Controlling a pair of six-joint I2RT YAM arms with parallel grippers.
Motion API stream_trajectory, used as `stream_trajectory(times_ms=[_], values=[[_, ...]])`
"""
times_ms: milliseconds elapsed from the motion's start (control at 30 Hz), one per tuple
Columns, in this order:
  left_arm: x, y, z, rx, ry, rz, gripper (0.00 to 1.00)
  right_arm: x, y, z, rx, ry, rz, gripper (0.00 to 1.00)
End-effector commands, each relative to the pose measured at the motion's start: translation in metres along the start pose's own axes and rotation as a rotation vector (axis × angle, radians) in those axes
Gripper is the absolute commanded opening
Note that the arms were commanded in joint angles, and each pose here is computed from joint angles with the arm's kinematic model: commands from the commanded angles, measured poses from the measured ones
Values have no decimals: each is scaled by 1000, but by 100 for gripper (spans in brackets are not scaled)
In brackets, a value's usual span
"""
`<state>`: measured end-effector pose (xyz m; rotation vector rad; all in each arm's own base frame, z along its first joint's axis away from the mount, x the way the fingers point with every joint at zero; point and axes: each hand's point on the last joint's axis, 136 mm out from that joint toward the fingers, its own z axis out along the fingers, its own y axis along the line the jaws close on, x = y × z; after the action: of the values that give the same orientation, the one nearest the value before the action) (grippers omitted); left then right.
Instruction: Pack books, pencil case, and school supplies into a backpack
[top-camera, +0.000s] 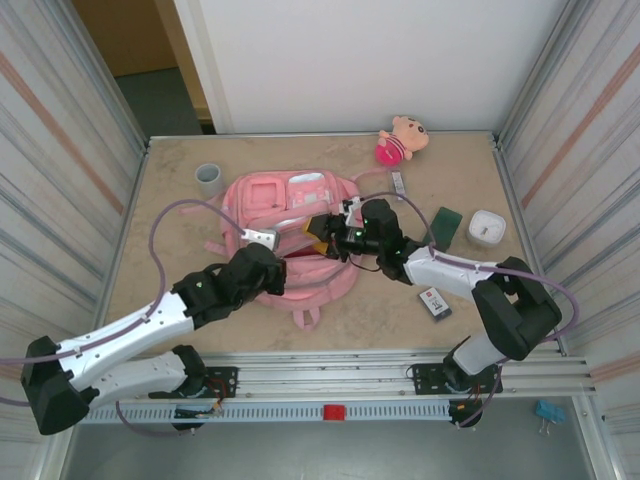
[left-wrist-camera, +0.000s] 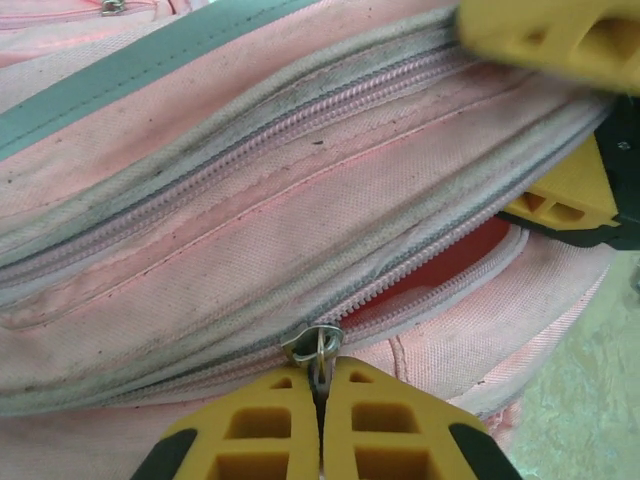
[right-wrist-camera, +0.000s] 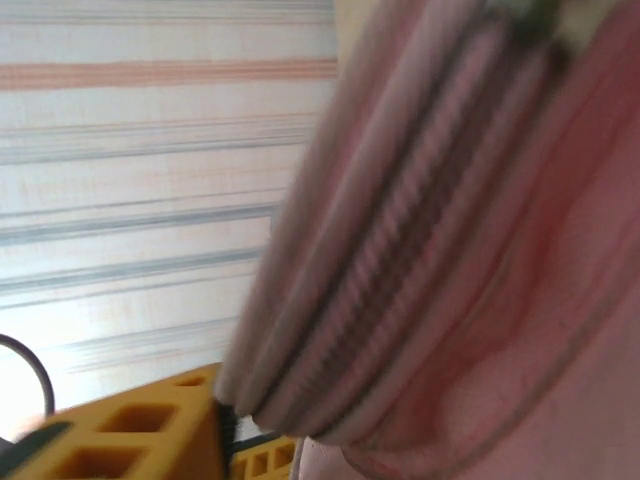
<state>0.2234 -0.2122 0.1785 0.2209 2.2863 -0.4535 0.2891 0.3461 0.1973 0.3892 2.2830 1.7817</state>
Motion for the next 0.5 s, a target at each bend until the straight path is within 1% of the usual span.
stream_trajectory(times_ms=[0,67,133,233,300,333,367,433,467], values=[[-27,-17,-6,61,-85,-21,0,-15,13,-7,-36,-83,-12,26],[-24,-8,-5,18,-75,-27,0,-20,9,-16,-12,-81,-25,14],[-19,2,-6,-27,-61,-21,0,-30,2,-29,14,-86,-37,10],[-13,12,-10,-62,-52,-12,0,-50,-11,-54,77,-99,-52,10],[-10,15,-11,-64,-58,-16,0,-60,-13,-65,94,-93,-59,13],[-10,15,-11,-57,-65,-15,0,-62,-13,-67,94,-85,-56,17],[-11,13,-10,-41,-77,-14,0,-62,-10,-65,87,-74,-53,25],[-14,4,-8,9,-102,1,0,-54,-3,-58,69,-58,-50,49],[-17,-2,-7,35,-114,10,0,-48,1,-52,59,-53,-41,54]])
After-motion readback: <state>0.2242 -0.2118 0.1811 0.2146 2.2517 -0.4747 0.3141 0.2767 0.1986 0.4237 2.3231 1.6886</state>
